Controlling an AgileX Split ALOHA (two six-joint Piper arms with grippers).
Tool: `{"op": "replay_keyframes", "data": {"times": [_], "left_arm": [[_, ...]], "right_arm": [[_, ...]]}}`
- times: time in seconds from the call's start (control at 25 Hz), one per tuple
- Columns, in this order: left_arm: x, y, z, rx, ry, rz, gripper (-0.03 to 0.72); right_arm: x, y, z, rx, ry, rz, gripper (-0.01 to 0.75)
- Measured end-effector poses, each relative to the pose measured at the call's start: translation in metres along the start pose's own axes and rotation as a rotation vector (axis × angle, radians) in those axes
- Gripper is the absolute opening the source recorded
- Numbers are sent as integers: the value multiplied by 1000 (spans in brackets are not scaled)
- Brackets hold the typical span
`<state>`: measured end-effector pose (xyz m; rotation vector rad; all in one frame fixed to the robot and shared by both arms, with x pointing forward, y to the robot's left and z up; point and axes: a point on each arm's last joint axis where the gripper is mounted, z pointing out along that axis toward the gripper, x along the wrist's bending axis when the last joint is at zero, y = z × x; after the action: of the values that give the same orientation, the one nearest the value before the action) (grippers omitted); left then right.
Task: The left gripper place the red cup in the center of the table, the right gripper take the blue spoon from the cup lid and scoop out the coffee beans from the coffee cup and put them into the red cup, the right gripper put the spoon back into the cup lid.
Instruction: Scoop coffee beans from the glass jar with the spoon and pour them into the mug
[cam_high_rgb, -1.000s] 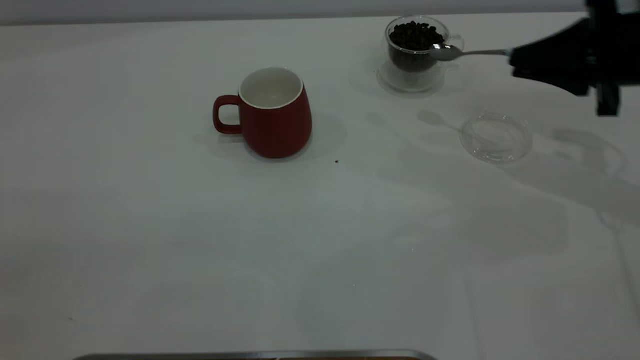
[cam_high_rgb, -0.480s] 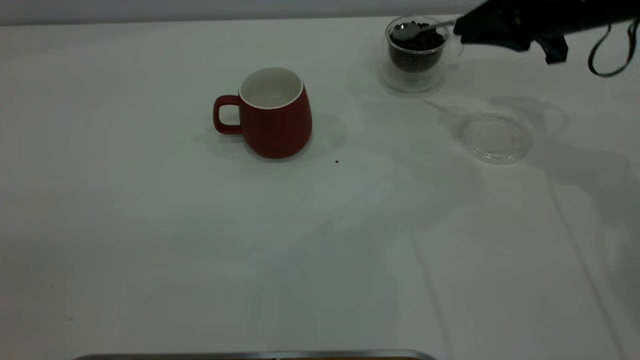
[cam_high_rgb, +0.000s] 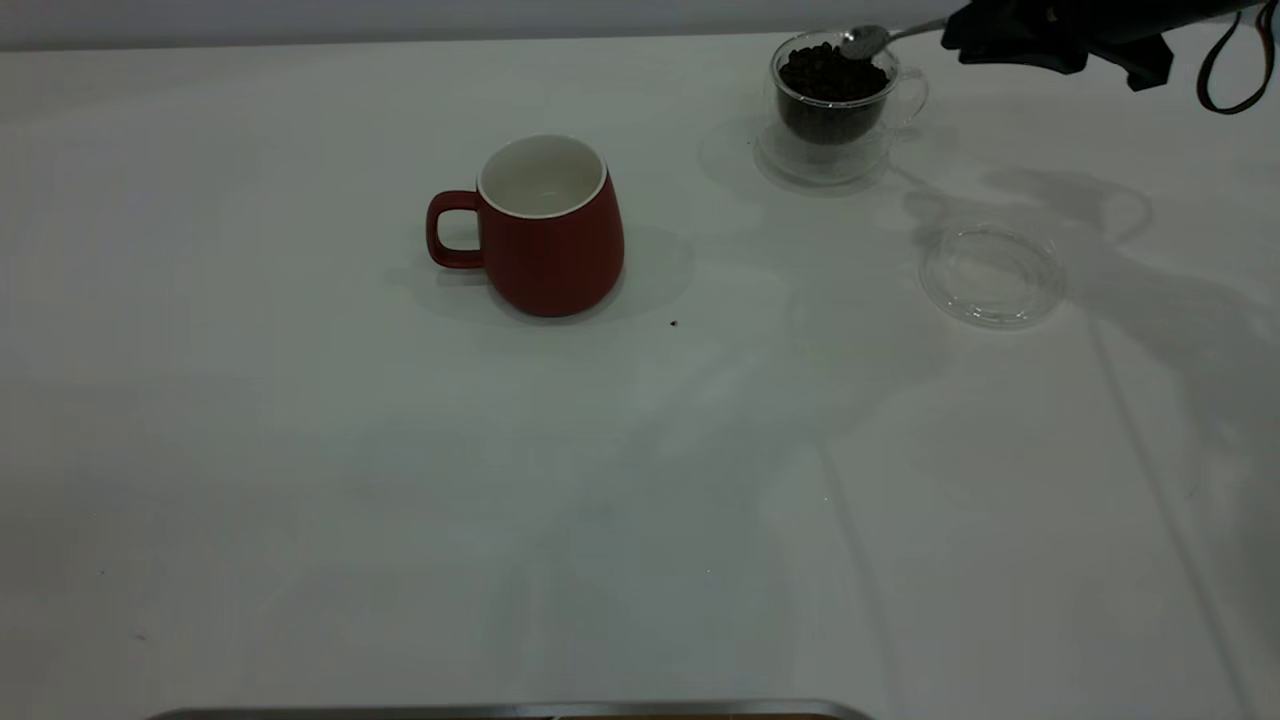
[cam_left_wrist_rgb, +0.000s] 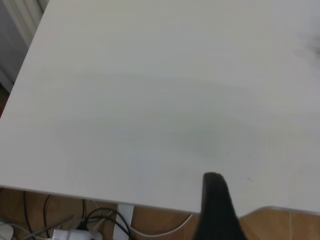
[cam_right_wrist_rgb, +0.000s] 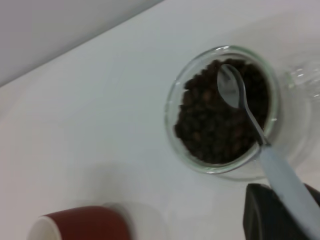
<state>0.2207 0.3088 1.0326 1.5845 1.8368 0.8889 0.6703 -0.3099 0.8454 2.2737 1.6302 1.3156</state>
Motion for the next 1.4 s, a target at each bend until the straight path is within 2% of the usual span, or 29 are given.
{"op": "replay_keyframes", "data": {"times": [0.32,0.56,0.88,1.4], "left_arm": [[0,0,0,0,0,-1,577],[0,0,0,0,0,-2,577],[0,0,0,0,0,-2,577],[0,0,0,0,0,-2,577]], "right_arm": [[12,-9,16,17,-84,-92,95],[12,-17,25,38,-87,-79,95],[9,-18,26,48,-35,2,95],[-29,-23,26,88,114,163,95]]}}
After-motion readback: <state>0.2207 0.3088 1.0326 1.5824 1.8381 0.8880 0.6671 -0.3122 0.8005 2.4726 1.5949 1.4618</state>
